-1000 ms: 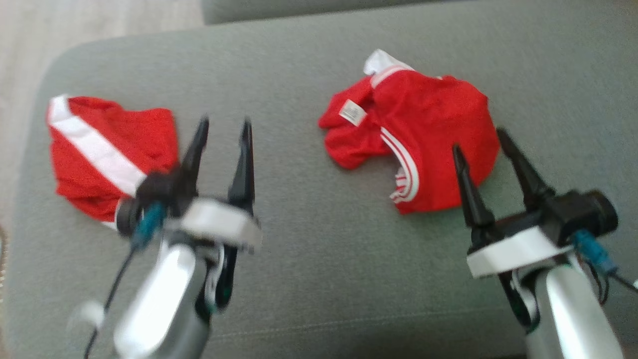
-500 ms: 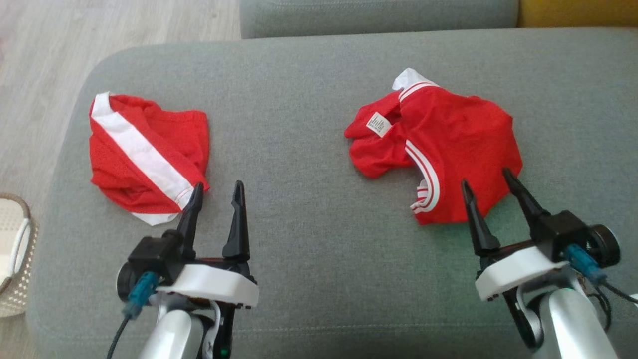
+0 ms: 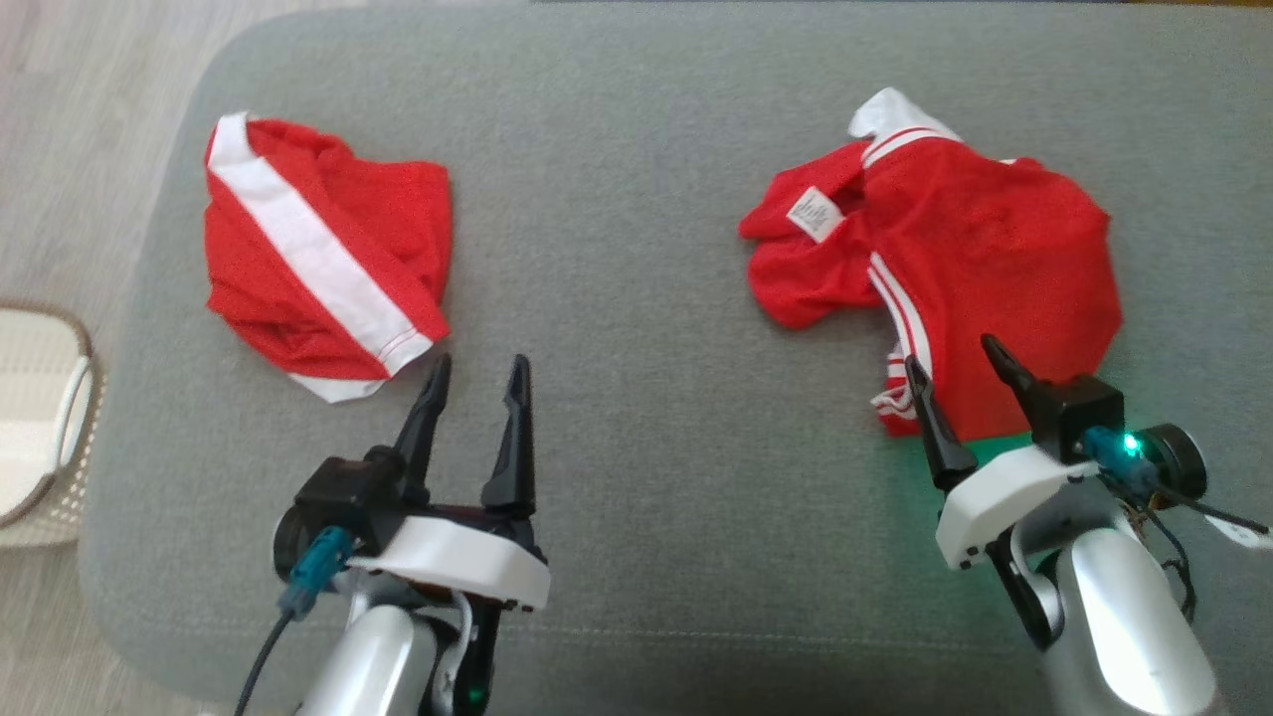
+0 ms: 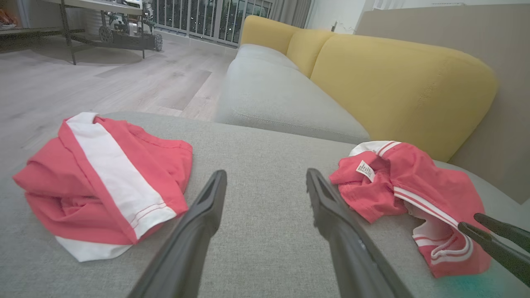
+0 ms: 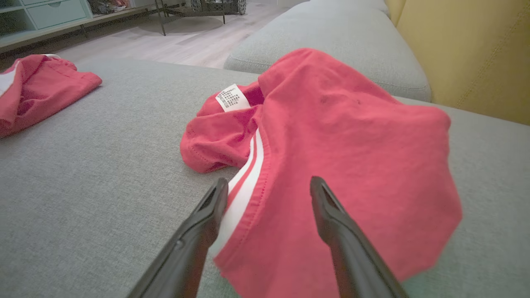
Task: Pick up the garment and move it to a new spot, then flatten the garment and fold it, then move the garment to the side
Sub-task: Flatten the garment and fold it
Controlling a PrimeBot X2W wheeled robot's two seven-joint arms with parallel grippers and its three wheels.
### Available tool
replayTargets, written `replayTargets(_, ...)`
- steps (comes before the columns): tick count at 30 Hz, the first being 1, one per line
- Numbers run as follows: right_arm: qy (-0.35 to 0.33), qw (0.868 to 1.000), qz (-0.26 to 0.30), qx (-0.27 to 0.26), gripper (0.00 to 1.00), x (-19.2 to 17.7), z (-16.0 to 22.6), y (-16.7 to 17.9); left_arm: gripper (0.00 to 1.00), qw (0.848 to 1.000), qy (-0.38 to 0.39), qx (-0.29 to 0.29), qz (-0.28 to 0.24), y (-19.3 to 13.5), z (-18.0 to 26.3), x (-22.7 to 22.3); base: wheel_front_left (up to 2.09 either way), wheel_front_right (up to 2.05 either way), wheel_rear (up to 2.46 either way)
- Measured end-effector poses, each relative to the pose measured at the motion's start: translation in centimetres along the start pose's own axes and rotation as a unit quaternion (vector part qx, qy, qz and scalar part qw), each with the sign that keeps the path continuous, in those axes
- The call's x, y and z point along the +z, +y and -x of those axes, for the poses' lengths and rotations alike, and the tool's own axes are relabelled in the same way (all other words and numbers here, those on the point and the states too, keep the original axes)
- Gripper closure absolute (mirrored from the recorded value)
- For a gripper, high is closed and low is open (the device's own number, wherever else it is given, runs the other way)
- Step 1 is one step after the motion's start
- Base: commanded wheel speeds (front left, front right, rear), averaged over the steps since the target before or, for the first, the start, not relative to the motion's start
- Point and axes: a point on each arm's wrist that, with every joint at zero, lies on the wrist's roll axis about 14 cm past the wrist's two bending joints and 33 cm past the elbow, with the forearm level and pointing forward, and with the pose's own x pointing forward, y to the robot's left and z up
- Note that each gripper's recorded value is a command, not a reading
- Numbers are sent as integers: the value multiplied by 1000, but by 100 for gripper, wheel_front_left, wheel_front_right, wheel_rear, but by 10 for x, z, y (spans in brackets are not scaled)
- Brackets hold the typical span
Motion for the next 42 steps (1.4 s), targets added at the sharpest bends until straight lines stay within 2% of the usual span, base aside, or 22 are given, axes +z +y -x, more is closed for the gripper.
replayTargets(14, 56, 998, -18, 15, 0, -36, -22, 10, 0, 1000, 9, 17, -3, 7, -3, -5, 0, 0, 0)
replayTargets(15, 62, 998, -18, 15, 89, -38, -23, 10, 0, 1000, 8, 17, -1, 7, -4, -5, 0, 0, 0)
replayTargets(16, 63, 998, -19, 15, 100, -39, -24, 10, 0, 1000, 8, 17, -2, 7, -4, -4, 0, 0, 0)
replayTargets(21, 45, 998, -24, 27, 100, -27, -28, 18, 0, 1000, 5, 16, -4, 5, -3, -2, 0, 0, 0)
replayTargets(24, 23, 998, -27, 60, 100, -13, -26, 40, 0, 1000, 0, 14, -5, 4, -1, 2, 0, 0, 0)
replayTargets(27, -16, 994, -28, 104, 100, 16, -27, 69, 0, 1000, -10, 11, 8, 1, 2, 9, 0, 0, 0)
replayTargets(29, -58, 989, -26, 136, 100, 50, -27, 90, 0, 1000, -18, 3, 8, -2, 5, 15, 0, 0, 0)
replayTargets(32, -138, 971, -45, 189, 100, 117, -22, 122, 0, 1000, -29, 6, 9, -1, 12, 22, 0, 0, 0)
replayTargets(36, -250, 933, -97, 242, 100, 219, -1, 144, 0, 1000, -28, -3, 5, -4, 21, 21, 0, 0, 0)
replayTargets(39, -316, 908, -144, 236, 100, 278, 10, 124, 0, 999, -34, -6, 2, -5, 23, 23, 0, 0, 0)
replayTargets(40, -331, 904, -157, 221, 100, 291, 11, 110, 0, 999, -36, -5, 1, -4, 23, 25, 0, 0, 0)
replayTargets(42, -334, 908, -179, 176, 100, 297, 2, 76, 0, 999, -38, -5, 3, -4, 23, 26, 0, 0, 0)
